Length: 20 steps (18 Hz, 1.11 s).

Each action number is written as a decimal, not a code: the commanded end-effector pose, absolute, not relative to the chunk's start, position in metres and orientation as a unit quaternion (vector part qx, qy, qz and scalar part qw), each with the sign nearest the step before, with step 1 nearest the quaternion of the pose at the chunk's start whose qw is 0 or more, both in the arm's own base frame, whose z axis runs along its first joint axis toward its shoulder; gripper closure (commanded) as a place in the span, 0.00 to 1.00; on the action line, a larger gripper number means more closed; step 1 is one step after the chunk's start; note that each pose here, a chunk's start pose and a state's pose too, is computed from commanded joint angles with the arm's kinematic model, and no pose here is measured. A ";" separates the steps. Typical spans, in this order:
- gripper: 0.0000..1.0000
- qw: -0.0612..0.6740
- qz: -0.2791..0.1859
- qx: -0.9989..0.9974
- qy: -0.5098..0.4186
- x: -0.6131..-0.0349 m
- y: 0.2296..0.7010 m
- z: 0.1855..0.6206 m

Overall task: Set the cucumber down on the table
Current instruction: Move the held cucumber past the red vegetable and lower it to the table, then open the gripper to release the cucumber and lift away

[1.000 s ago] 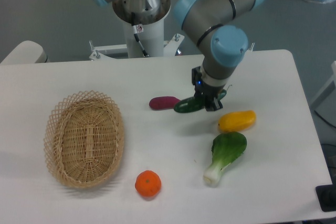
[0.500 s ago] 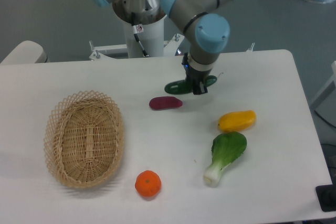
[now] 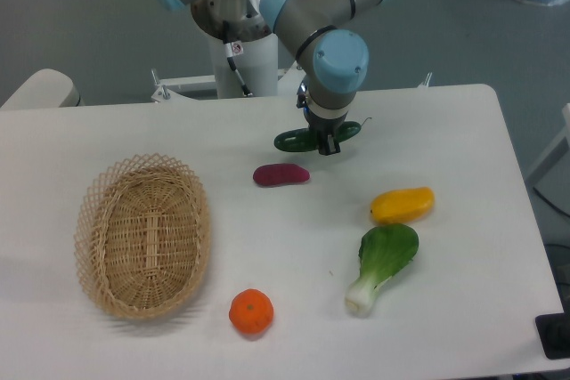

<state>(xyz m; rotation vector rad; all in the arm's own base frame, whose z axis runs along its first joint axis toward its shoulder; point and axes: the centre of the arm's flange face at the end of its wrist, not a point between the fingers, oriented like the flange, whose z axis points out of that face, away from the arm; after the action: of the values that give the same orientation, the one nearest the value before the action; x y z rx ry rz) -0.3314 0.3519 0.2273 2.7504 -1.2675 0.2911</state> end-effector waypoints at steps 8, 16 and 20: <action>0.54 0.057 0.099 0.907 -0.404 -0.316 0.362 0.217; 0.08 0.055 0.094 0.908 -0.404 -0.319 0.363 0.218; 0.00 0.050 0.088 0.910 -0.401 -0.322 0.365 0.224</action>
<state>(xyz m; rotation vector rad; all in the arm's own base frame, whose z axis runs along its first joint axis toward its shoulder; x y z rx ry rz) -0.3223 0.3648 0.2240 2.7721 -1.2219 0.2668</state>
